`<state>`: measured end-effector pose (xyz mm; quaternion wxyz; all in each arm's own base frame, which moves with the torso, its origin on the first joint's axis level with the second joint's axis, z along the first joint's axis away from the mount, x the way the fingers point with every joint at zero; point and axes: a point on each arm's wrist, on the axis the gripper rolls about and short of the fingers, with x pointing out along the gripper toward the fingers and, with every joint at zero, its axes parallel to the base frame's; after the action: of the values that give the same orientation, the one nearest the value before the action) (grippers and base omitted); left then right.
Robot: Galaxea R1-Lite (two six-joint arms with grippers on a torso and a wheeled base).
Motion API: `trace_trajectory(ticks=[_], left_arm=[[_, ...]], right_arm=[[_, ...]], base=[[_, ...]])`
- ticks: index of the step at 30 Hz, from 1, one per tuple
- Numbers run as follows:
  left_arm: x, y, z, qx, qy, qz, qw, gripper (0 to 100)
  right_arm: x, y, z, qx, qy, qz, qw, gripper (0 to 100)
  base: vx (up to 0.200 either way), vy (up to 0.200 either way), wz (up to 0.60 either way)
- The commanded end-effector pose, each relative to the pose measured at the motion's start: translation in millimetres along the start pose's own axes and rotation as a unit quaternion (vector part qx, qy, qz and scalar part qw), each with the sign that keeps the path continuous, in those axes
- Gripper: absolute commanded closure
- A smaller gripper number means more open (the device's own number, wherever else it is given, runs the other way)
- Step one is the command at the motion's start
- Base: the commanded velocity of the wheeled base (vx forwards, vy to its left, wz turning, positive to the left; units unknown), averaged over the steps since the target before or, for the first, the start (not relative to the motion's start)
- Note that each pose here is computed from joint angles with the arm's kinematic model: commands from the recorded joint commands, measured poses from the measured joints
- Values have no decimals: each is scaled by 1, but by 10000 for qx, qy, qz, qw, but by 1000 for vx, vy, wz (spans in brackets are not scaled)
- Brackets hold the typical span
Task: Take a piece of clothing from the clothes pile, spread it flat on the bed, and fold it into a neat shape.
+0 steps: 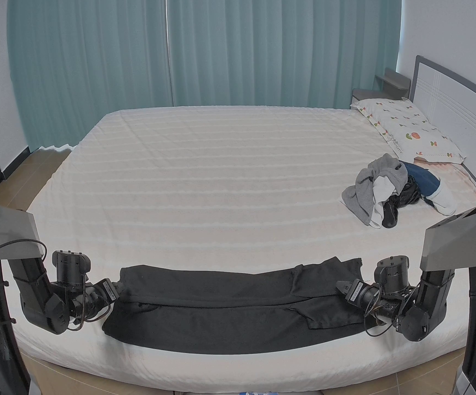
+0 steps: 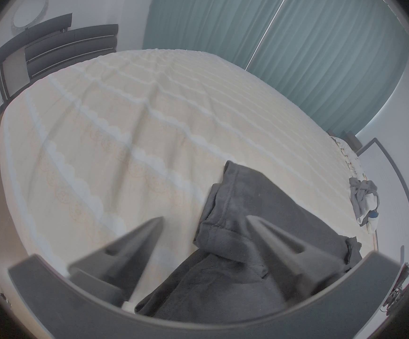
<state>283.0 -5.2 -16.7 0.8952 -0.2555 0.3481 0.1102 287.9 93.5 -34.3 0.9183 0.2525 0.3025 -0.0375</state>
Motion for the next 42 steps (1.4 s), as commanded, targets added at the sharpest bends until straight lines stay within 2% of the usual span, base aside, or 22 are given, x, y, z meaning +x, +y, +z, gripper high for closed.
trace_trajectory(ticks=[1, 6, 12, 14, 20, 37, 38, 42], left_arm=[[-11, -5, 10, -19, -210, -132, 9997, 0], [-8, -8, 18, -160, -372, -234, 9989, 0], [17, -19, 34, -1084, -581, -454, 9914, 0], [32, -20, 34, -1180, -569, -445, 9904, 0], [58, -20, 35, -1200, -572, -441, 9901, 0], [74, -23, 33, -1182, -487, -581, 9901, 0], [74, -23, 33, -1182, -487, -581, 9901, 100], [74, -22, 31, -1186, -428, -592, 9903, 100]], right_arm=[[-12, 6, 16, 104, -255, 189, 9994, 0], [-19, 3, 40, 348, -595, 252, 9973, 0], [-8, -8, 42, 484, -410, 332, 9974, 0], [-4, -8, 45, 608, -417, 393, 9965, 0], [19, -26, 50, 1126, -167, 504, 9922, 0], [24, -29, 47, 1140, -126, 493, 9922, 0], [24, -29, 47, 1140, -126, 493, 9922, 0], [24, -30, 47, 1144, -119, 489, 9922, 0]], base=[[0, 0, 0], [0, 0, 0], [0, 0, 0], [0, 0, 0], [0, 0, 0], [0, 0, 0], [0, 0, 0], [0, 0, 0]])
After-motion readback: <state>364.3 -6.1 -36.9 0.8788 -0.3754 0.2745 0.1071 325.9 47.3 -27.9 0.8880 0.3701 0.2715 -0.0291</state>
